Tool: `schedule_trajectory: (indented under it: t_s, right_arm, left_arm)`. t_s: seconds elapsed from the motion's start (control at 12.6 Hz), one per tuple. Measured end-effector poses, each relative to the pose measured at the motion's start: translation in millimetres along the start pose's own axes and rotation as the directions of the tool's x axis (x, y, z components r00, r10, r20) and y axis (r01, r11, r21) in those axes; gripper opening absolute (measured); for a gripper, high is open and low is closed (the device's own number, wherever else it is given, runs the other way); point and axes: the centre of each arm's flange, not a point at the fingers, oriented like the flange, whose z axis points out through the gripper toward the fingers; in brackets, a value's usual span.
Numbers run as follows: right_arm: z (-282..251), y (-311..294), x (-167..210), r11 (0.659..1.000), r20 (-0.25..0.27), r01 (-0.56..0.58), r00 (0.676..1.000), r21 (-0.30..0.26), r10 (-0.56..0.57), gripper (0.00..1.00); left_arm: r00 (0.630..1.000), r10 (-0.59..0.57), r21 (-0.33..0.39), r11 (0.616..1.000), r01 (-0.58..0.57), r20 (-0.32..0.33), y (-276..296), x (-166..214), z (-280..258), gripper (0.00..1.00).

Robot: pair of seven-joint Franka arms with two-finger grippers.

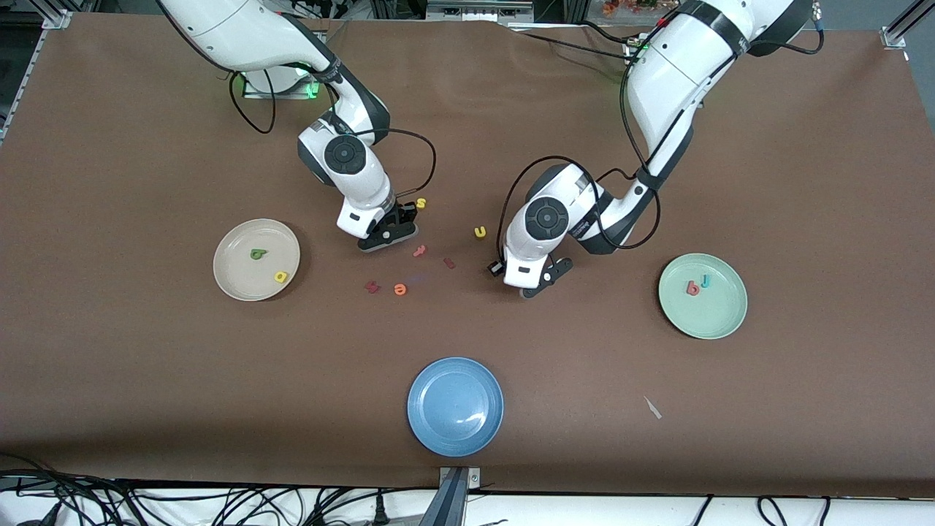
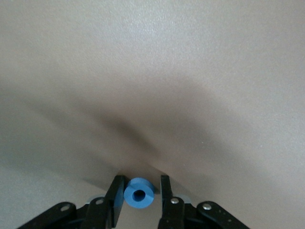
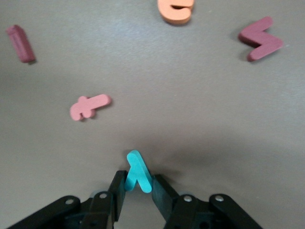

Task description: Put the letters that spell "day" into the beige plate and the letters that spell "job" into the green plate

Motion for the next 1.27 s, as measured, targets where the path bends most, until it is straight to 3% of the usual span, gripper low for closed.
schedule_trajectory:
  t_s: [0.24, 0.32, 0.64, 0.79, 0.95, 1.19, 1.27]
  right_arm:
    - [-11, 34, 8, 0.999, 0.025, 0.015, 1.0, -0.045, -0.014, 0.3]
    - [-23, 53, 13, 0.998, 0.033, 0.032, 0.999, -0.063, -0.03, 0.3]
    - [-81, 153, 23, 0.985, 0.081, 0.123, 0.99, -0.123, -0.114, 0.3]
    - [-104, 202, 17, 0.974, 0.12, 0.181, 0.979, -0.135, -0.165, 0.3]
    - [-117, 245, 5, 0.967, 0.157, 0.217, 0.968, -0.133, -0.196, 0.3]
    - [-118, 261, -8, 0.968, 0.184, 0.217, 0.964, -0.123, -0.192, 0.3]
    - [-117, 258, -8, 0.969, 0.184, 0.217, 0.964, -0.118, -0.193, 0.37]
  left_arm:
    - [1.0, 0.003, 0.002, 1.0, -0.003, -0.001, 0, -2, 0, 0.31]
    - [1.0, 0.003, 0.002, 1.0, -0.003, -0.001, 1, -2, 0, 0.26]
    - [1.0, -0.008, 0.005, 1.0, 0.008, -0.01, -1, 11, -4, 0.26]
    - [1.0, 0.0, 0.051, 0.999, 0.0, -0.003, -13, 52, -30, 0.26]
    - [0.999, 0.032, 0.084, 0.996, -0.034, 0.029, -40, 102, -92, 0.26]
    - [0.993, 0.1, 0.126, 0.986, -0.107, 0.064, -109, 178, -170, 0.26]
    - [0.988, 0.128, 0.137, 0.981, -0.14, 0.087, -133, 200, -179, 0.26]
